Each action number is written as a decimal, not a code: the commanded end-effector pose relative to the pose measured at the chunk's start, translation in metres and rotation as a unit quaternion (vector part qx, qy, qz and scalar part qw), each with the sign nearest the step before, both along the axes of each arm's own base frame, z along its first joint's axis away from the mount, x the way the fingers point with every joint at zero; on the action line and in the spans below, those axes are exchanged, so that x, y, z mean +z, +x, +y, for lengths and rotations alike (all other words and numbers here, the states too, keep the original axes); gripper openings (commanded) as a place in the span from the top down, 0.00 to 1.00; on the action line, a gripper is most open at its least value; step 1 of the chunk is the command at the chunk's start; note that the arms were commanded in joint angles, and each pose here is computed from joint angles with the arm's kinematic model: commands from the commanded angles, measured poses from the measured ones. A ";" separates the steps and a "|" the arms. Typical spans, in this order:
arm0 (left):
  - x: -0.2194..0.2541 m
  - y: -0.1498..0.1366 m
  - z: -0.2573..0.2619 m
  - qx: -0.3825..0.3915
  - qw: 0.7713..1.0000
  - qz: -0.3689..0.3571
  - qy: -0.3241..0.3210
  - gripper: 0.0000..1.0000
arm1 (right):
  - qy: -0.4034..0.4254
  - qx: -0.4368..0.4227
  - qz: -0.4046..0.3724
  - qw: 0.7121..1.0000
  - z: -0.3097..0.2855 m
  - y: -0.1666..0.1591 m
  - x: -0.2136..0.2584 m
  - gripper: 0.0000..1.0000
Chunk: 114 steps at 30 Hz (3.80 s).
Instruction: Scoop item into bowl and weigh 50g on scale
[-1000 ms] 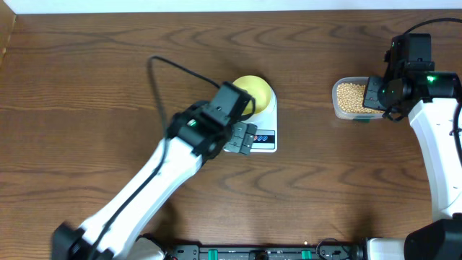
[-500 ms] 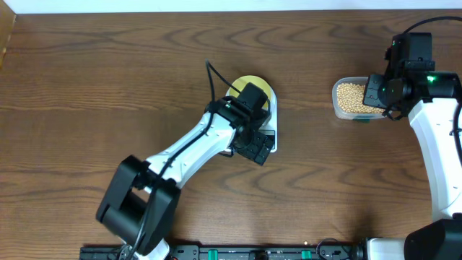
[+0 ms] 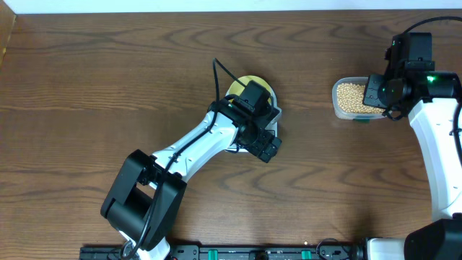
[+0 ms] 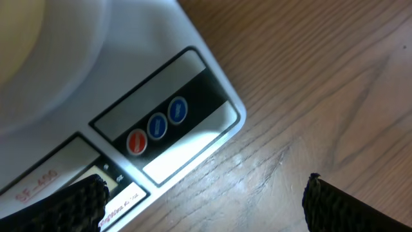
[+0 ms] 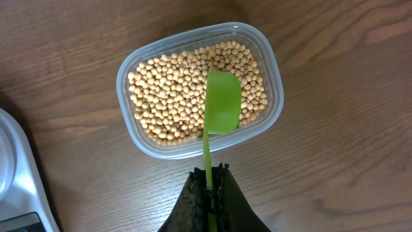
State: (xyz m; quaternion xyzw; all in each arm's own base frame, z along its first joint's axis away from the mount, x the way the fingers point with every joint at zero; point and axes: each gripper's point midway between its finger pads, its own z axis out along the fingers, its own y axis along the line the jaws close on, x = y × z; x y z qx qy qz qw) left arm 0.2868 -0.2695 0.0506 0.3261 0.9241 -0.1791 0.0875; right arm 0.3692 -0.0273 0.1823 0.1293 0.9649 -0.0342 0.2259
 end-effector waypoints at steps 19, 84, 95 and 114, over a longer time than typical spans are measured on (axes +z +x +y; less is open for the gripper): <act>-0.009 -0.005 -0.017 -0.036 0.999 0.013 -0.034 0.01 | 0.000 -0.002 -0.011 1.000 0.002 0.003 0.008 0.99; 0.065 0.019 0.008 0.012 0.994 -0.104 -0.024 0.01 | -0.002 -0.002 -0.023 1.000 0.002 0.001 0.017 0.99; 0.123 -0.021 0.056 0.030 0.991 -0.130 0.011 0.01 | -0.003 -0.002 -0.027 1.000 0.002 0.003 0.018 0.99; 0.164 -0.006 0.084 0.126 0.969 -0.212 0.020 0.01 | -0.003 -0.003 -0.022 1.000 0.001 0.000 0.017 0.99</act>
